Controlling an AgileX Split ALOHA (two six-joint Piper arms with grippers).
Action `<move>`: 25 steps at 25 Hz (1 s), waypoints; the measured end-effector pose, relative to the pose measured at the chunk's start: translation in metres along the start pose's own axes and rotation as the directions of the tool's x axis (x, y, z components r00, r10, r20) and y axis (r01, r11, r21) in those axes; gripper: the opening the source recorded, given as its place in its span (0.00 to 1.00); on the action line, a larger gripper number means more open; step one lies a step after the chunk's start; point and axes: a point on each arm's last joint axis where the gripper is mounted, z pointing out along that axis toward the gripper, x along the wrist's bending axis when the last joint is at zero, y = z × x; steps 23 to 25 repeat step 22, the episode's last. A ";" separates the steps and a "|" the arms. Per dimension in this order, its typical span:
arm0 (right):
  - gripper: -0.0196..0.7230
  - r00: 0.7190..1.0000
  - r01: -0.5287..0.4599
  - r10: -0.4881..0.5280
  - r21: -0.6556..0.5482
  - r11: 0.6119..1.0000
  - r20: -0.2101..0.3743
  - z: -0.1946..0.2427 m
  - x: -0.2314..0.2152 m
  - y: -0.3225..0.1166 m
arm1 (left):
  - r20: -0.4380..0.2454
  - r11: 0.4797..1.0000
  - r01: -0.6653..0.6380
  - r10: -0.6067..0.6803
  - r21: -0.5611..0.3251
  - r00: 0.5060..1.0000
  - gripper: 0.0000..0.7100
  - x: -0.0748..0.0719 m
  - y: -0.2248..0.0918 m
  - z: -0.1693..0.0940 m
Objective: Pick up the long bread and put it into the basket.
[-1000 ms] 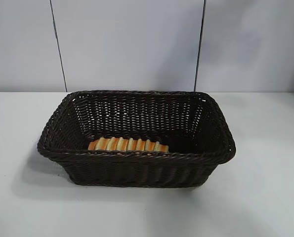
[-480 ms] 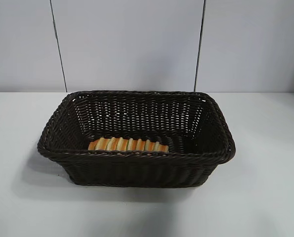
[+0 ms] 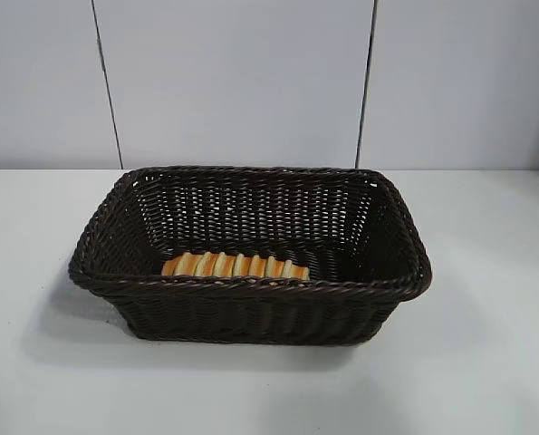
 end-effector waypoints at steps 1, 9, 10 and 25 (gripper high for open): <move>0.96 1.000 -0.004 0.004 0.024 1.000 -0.020 0.005 0.001 -0.004 | 0.000 1.000 0.000 0.000 0.000 1.000 0.97 0.000 0.000 0.000; 0.96 0.998 -0.007 0.016 0.165 0.986 -0.057 0.040 0.006 -0.033 | 0.000 1.000 0.000 0.000 0.000 1.000 0.97 0.000 0.000 0.000; 0.96 0.998 -0.007 0.016 0.154 0.988 -0.057 0.041 0.006 -0.033 | 0.000 1.000 0.000 0.000 0.000 1.000 0.97 0.000 0.000 0.000; 0.96 0.998 -0.008 0.017 0.151 0.988 -0.057 0.048 0.007 -0.037 | 0.000 1.000 0.000 0.000 0.000 1.000 0.97 0.000 0.000 0.000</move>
